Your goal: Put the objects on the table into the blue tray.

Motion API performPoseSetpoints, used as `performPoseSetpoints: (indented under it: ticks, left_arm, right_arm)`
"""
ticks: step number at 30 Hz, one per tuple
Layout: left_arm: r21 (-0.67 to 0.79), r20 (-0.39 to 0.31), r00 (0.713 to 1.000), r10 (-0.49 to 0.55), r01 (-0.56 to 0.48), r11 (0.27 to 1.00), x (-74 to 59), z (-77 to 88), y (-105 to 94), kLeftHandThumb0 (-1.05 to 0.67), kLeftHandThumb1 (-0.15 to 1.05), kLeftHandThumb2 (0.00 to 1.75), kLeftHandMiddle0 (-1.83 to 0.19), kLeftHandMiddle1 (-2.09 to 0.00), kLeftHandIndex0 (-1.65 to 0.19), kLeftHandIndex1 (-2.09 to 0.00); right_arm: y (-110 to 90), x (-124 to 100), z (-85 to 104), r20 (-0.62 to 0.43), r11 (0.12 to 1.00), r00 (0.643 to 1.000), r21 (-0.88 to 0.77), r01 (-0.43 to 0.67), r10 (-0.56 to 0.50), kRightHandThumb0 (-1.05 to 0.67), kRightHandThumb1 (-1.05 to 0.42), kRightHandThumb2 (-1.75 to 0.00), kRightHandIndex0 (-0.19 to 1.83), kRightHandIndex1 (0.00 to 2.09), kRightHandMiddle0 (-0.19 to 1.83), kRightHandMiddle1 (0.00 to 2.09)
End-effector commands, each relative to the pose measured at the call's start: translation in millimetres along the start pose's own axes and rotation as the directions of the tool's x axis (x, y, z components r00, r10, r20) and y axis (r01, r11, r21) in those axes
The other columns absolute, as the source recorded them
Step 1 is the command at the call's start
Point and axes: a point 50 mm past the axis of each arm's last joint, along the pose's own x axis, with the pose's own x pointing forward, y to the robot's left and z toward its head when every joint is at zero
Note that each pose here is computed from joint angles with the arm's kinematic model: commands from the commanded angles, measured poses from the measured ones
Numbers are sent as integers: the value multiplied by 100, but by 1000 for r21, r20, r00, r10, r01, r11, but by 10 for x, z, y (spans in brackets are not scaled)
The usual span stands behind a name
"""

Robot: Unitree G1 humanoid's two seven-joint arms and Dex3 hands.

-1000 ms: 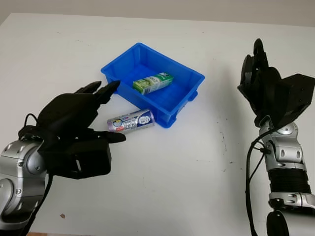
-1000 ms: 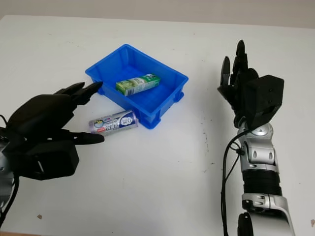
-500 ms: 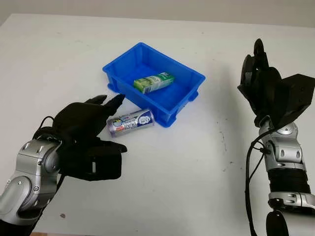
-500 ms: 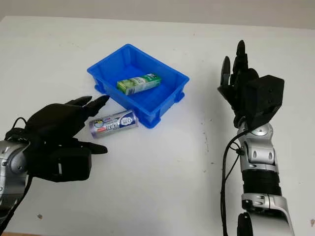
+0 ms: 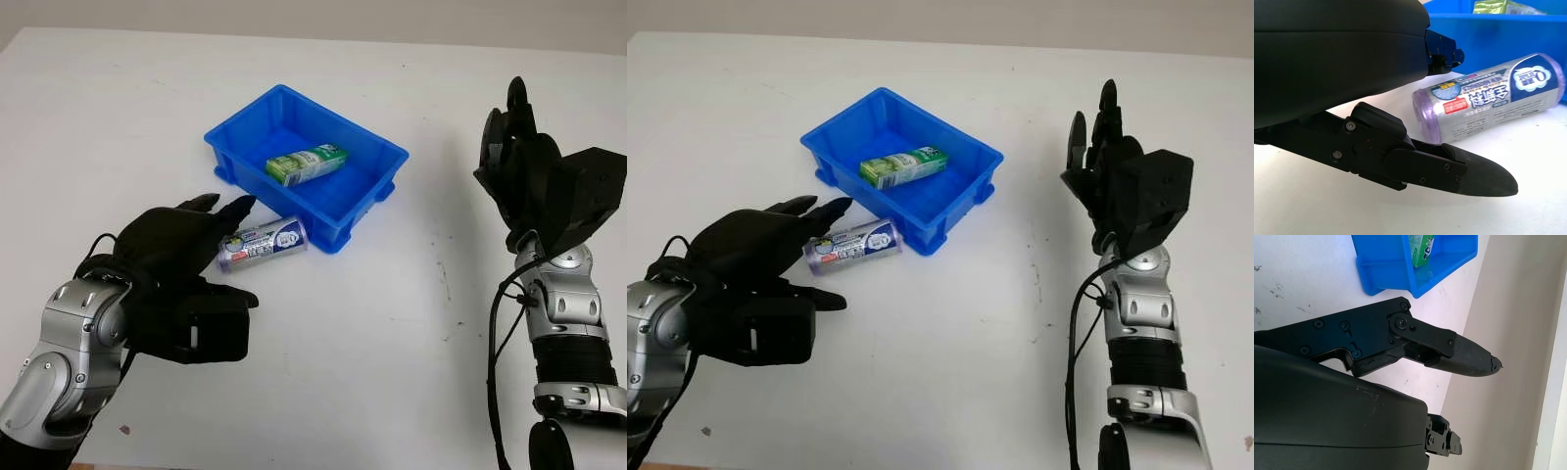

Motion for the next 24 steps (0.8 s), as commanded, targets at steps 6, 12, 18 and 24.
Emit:
performPoseSetpoints:
  ticks: [6,12,18,24]
  left_arm:
    - [-32,95,990,104,-101,994,118,154,77,-93,105,33,-10,-7,-6,-6]
    - [-56,139,983,116,-110,992,222,241,120,-93,105,29,-18,-10,-11,-9]
    - [52,181,975,133,-144,988,268,301,134,-83,105,19,-106,-198,-27,-70]
    - [115,170,973,158,-179,977,295,319,121,-68,105,14,-82,-209,-39,-174]
  right_arm:
    - [-10,-6,54,28,1000,1000,3,3,-3,-70,-105,-75,-19,0,-19,0]
    - [-21,-27,53,38,1000,999,17,12,-13,-70,-105,-74,-19,0,-19,0]
    - [-36,-49,63,35,999,999,33,19,-21,-71,-105,-74,-19,0,-19,0]
    - [-42,-57,66,31,999,999,33,25,-26,-69,-105,-73,-19,0,-19,0]
